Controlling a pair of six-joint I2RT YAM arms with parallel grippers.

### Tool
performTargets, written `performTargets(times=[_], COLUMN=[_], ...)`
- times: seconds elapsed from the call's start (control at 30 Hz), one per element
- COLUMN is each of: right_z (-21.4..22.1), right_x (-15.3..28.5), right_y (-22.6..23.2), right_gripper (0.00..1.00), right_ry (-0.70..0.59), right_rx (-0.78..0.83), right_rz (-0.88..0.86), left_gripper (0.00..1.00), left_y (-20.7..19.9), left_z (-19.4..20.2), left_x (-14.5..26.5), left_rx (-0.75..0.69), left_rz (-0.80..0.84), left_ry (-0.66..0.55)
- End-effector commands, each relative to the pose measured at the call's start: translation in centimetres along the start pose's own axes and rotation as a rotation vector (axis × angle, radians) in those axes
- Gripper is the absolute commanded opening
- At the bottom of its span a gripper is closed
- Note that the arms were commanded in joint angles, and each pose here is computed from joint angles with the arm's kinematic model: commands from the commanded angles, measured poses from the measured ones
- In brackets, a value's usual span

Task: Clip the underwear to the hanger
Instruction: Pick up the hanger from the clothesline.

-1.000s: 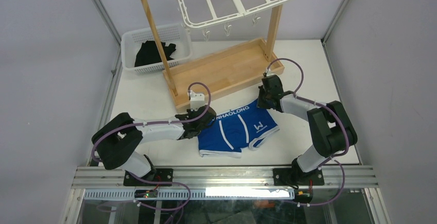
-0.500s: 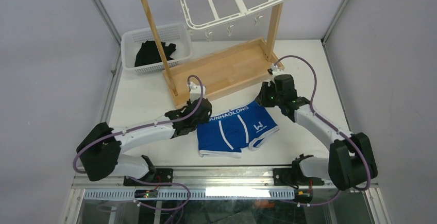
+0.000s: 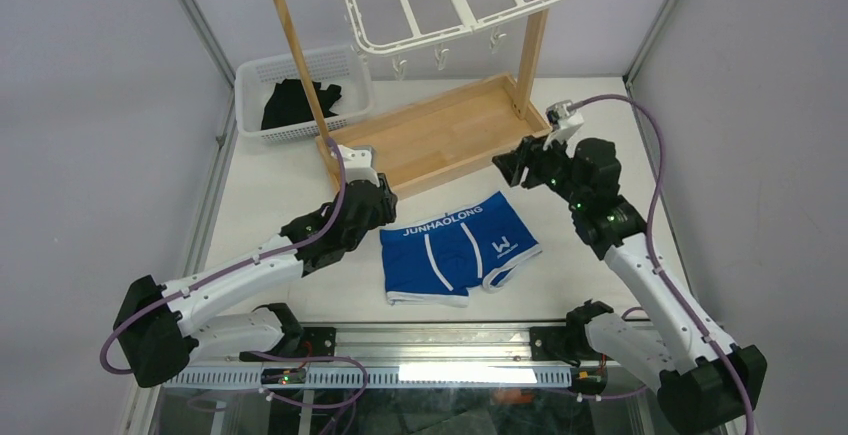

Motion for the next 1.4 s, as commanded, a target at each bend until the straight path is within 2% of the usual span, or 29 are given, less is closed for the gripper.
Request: performTargets(times=[0.0, 0.13, 0.33, 0.6, 0.77, 0.9, 1.17, 1.37], right_z=[-11.0, -17.1, -24.5, -31.1, -32.8, -32.6, -33.3, -33.4], right_x=[2.7, 3.8, 3.0, -4.2, -9.1, -12.5, -16.0, -17.6], right_y=[5.8, 8.9, 12.5, 13.5, 14.0, 14.8, 13.3, 12.1], right_gripper=[0.55, 0.58, 0.61, 0.62, 0.66, 0.67, 0.65, 0.61], right_ry=[-0.285, -0.390, -0.502, -0.494, -0.510, -0.556, -0.676, -0.709], right_rx=[0.179, 0.228, 0.271, 0.301, 0.350, 0.409, 0.466, 0.476], right_rz=[-0.152, -0.199, -0.271, -0.240, -0.232, -0.211, -0.038, 0.011], left_gripper=[0.30, 0.30, 0.29, 0.29, 0.29, 0.29, 0.29, 0.29], left_y=[0.3, 0.3, 0.3, 0.5, 0.5, 0.4, 0.5, 0.8], left_z=[-0.5, -0.2, -0.5, -0.7, -0.6, -0.5, -0.6, -0.4], left_x=[0.3, 0.3, 0.8, 1.4, 1.4, 1.4, 1.6, 1.7], left_rx=[-0.007, -0.004, 0.009, 0.023, 0.025, 0.023, 0.014, 0.007], left_rz=[0.011, 0.012, 0.029, 0.036, 0.039, 0.046, 0.048, 0.038], left_ry=[-0.022, -0.012, -0.021, -0.034, -0.029, -0.023, -0.027, -0.022])
Point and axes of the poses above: each gripper's point midway between its finger pads, its own x axis back along the fingers, its own y axis along the line the jaws close on, z = x × y, the point moved 3 cm from there along x, back along the fingers, and after that the axes turned 9 degrees about -x, right-handed, at the moved point
